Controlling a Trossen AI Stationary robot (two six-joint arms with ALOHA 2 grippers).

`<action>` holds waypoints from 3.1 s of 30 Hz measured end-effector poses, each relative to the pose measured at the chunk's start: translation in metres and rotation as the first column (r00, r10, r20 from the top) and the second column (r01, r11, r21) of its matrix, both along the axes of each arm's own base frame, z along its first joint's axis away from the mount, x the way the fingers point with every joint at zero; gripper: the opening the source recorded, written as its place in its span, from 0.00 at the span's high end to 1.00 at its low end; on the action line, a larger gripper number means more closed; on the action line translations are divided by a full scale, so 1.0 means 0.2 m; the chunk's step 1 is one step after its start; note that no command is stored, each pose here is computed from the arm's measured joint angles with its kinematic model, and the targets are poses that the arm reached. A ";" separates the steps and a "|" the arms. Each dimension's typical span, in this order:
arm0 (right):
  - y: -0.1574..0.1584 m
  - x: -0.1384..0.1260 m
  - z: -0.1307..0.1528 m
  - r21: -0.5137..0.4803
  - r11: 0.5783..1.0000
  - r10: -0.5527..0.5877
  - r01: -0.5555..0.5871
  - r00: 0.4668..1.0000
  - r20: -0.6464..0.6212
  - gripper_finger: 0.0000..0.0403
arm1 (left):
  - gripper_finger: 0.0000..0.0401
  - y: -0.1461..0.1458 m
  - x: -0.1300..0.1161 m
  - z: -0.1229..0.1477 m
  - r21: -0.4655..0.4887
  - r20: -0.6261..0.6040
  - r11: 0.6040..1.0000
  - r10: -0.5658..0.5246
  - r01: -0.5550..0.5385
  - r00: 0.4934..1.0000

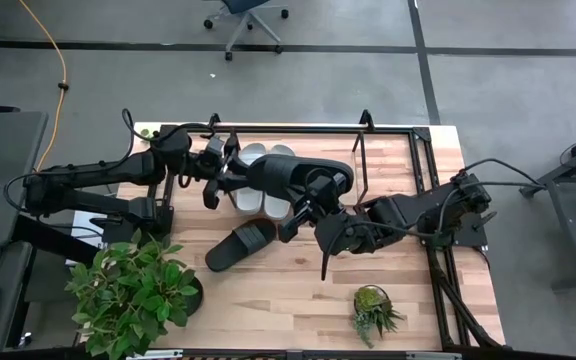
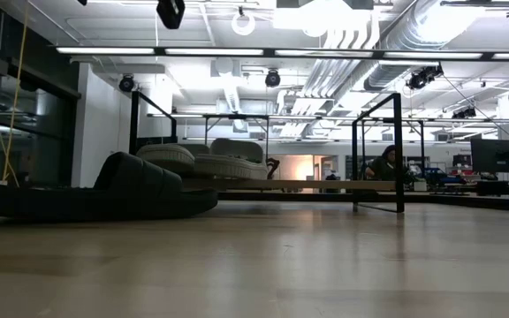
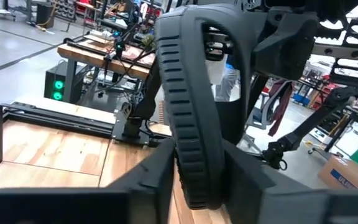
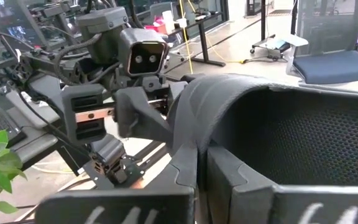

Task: Pick and place slides into the shelf
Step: Put the bottom black slide on the shelf

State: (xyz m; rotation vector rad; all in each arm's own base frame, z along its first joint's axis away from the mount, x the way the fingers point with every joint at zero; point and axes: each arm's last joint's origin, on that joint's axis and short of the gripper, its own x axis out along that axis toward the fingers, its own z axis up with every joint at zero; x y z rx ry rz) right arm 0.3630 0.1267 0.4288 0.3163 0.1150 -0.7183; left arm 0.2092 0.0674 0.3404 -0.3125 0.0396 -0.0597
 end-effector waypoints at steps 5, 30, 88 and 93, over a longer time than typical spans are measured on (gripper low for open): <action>0.00 0.00 0.00 0.000 1.000 0.001 -0.001 1.000 0.000 1.00 | 0.93 0.00 0.00 0.00 0.001 0.002 1.000 0.012 -0.012 1.000; 0.21 -0.47 0.26 -0.048 0.990 -0.122 0.133 0.975 0.187 0.66 | 0.91 0.01 0.00 0.00 0.009 0.011 0.998 0.055 -0.055 0.998; -0.18 -0.53 0.20 0.590 0.773 0.444 -0.234 0.863 -0.240 0.66 | 0.91 -0.02 -0.01 -0.10 -0.049 -0.184 0.996 -0.080 0.072 0.980; -0.14 -0.56 0.19 0.606 0.765 0.448 -0.221 0.857 -0.254 0.66 | 0.91 -0.01 -0.01 -0.10 -0.045 -0.183 0.997 -0.065 0.058 0.981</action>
